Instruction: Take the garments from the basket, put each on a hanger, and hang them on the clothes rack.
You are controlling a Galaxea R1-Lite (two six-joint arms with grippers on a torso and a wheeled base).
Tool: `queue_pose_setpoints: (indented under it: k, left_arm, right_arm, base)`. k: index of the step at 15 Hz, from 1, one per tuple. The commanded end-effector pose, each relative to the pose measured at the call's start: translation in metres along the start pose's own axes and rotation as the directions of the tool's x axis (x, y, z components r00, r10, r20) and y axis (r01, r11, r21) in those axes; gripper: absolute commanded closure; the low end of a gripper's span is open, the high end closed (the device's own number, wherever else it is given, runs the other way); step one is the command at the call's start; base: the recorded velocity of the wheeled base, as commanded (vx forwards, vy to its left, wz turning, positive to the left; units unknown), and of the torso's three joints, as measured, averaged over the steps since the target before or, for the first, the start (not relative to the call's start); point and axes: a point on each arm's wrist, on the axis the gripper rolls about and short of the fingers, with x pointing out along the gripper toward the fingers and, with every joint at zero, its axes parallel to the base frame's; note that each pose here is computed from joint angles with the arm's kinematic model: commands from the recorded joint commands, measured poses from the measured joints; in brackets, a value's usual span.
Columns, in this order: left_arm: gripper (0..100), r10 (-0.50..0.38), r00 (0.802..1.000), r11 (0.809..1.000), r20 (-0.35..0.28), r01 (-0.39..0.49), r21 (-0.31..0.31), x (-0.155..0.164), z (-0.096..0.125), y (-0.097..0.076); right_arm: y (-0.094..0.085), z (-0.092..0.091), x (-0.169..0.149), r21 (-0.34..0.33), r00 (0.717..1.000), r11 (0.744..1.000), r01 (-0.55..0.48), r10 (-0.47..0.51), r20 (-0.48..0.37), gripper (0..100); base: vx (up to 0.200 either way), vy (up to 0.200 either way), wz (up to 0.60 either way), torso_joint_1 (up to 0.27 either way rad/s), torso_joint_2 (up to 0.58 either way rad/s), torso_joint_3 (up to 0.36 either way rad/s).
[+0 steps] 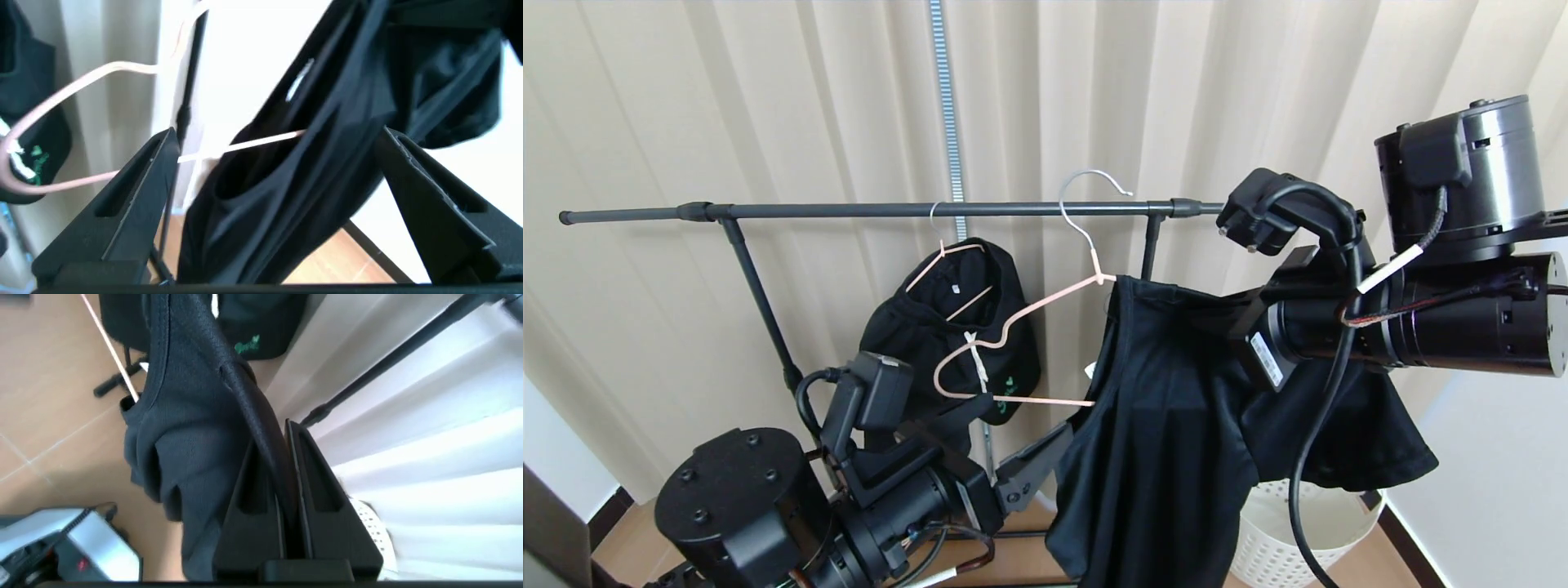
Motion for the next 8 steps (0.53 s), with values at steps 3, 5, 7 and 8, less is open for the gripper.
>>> queue_pose_setpoints:
  k: [3, 5, 7, 8]
  left_arm:
    - [0, 0.029, 0.998, 0.998, -0.052, -0.032, -0.058, 0.0, -0.009, 0.018]
    - [0, 0.038, 0.998, 0.987, -0.049, -0.045, -0.156, 0.007, -0.008, 0.027]
    - [0, 0.066, 0.997, 0.979, -0.041, -0.072, -0.192, 0.013, -0.008, 0.037]
    - [0, 0.067, 0.997, 0.974, -0.045, -0.075, -0.215, 0.015, -0.009, 0.039]
  right_arm:
    - [-0.011, 0.001, -0.007, 0.033, 0.999, 0.999, 0.018, -0.019, 0.048, 100]
    - [-0.01, -0.001, -0.019, 0.037, 0.996, 0.999, -0.032, 0.029, 0.08, 100]
    - [-0.008, -0.005, -0.027, 0.035, 0.994, 0.998, -0.059, 0.055, 0.093, 100]
    - [-0.008, -0.006, -0.029, 0.034, 0.993, 0.997, -0.07, 0.067, 0.096, 100]
  base:
    - [0.0, 0.0, 0.0, 0.0, 0.0, 0.0]
    - [0.0, 0.0, 0.0, 0.0, 0.0, 0.0]
    - [0.0, 0.0, 0.0, 0.0, 0.0, 0.0]
    - [0.0, 0.0, 0.0, 0.0, 0.0, 0.0]
